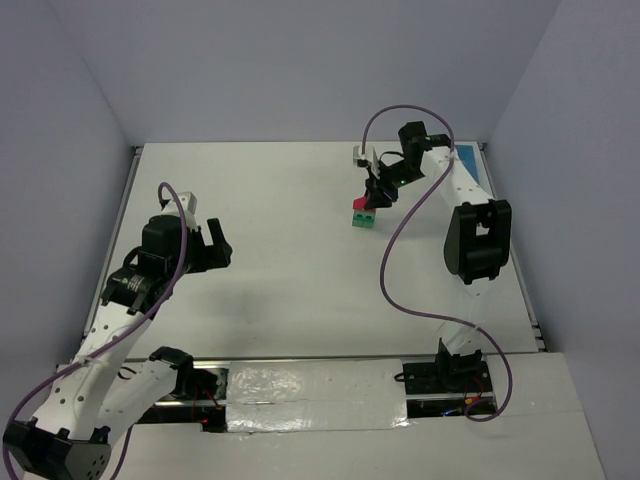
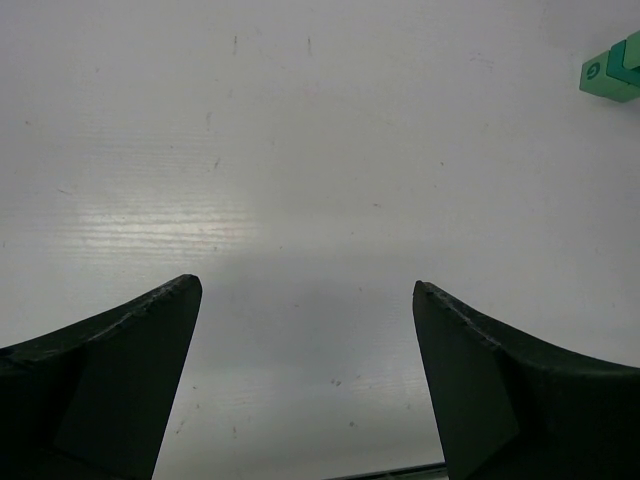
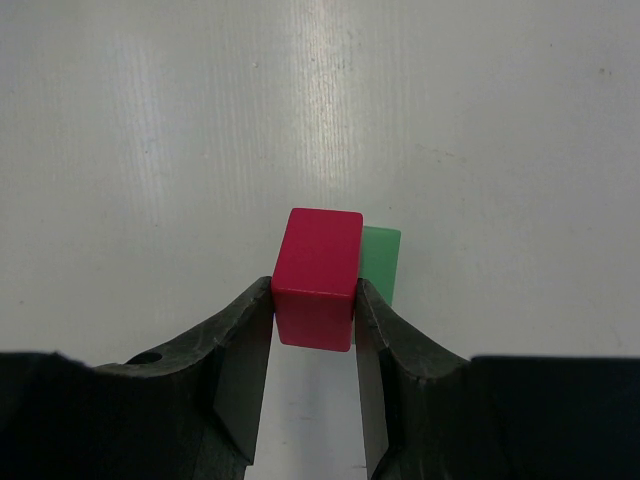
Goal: Build the wood block tower
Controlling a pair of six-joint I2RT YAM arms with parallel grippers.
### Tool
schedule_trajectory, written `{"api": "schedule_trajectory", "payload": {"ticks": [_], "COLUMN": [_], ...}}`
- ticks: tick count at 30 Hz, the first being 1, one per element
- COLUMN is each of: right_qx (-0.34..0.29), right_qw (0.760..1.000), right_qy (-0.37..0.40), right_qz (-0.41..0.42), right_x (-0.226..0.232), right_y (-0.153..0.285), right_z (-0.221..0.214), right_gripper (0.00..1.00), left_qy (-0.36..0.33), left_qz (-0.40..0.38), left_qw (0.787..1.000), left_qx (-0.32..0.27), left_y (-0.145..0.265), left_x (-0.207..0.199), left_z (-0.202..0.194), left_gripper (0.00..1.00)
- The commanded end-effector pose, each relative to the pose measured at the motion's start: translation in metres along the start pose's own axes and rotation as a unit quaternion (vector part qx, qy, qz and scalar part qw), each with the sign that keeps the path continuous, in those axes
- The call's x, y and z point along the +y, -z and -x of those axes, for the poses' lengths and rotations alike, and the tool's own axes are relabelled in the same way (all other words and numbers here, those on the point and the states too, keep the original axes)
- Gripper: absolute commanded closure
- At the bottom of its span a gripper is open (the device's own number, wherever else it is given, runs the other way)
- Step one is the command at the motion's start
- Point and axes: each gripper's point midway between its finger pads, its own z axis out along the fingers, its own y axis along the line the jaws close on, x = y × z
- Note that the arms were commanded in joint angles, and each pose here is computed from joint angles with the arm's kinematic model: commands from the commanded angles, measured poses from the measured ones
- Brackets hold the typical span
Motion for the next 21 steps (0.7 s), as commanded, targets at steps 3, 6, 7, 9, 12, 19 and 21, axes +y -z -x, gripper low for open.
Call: {"api": "schedule_trajectory", "payload": {"ticks": [3, 6, 7, 9, 12, 19, 21], "right_qx": [-0.002, -0.001, -0.001, -0.001, 0.004, 0.002, 0.003], "right_qw": [0.999, 0.999, 0.999, 0.999, 0.999, 0.999, 0.999], "right_qy": [0.016, 0.020, 0.020, 0.019, 0.015, 0.017, 0.016], "right_qz": [-0.029, -0.035, -0.035, -0.039, -0.037, -0.042, -0.041], "right_x": [-0.008, -0.011, -0.011, -0.013, -0.014, -0.018, -0.018], "right_y": [0.010, 0.010, 0.009, 0.009, 0.007, 0.006, 0.005], "right_z": [0.014, 0.013, 0.012, 0.012, 0.006, 0.005, 0.004], "right_gripper": [0.97, 0.95, 0.95, 0.93, 0.91, 0.87, 0.85], "left_qy": [-0.006, -0.006, -0.006, -0.006, -0.007, -0.007, -0.008], "left_qz": [-0.012, -0.013, -0.014, -0.014, -0.014, -0.017, -0.017], "left_qw": [1.000, 1.000, 1.000, 1.000, 1.000, 1.000, 1.000], "left_qx": [-0.019, -0.018, -0.019, -0.019, -0.019, -0.018, -0.019], "left_y": [-0.001, -0.001, -0.001, -0.001, -0.001, -0.001, 0.000], "left_x": [-0.004, -0.004, -0.004, -0.004, -0.004, -0.005, -0.005], "left_z": [0.009, 0.008, 0.008, 0.008, 0.008, 0.008, 0.008], "left_gripper": [0.00, 0.01, 0.00, 0.00, 0.01, 0.00, 0.01]}}
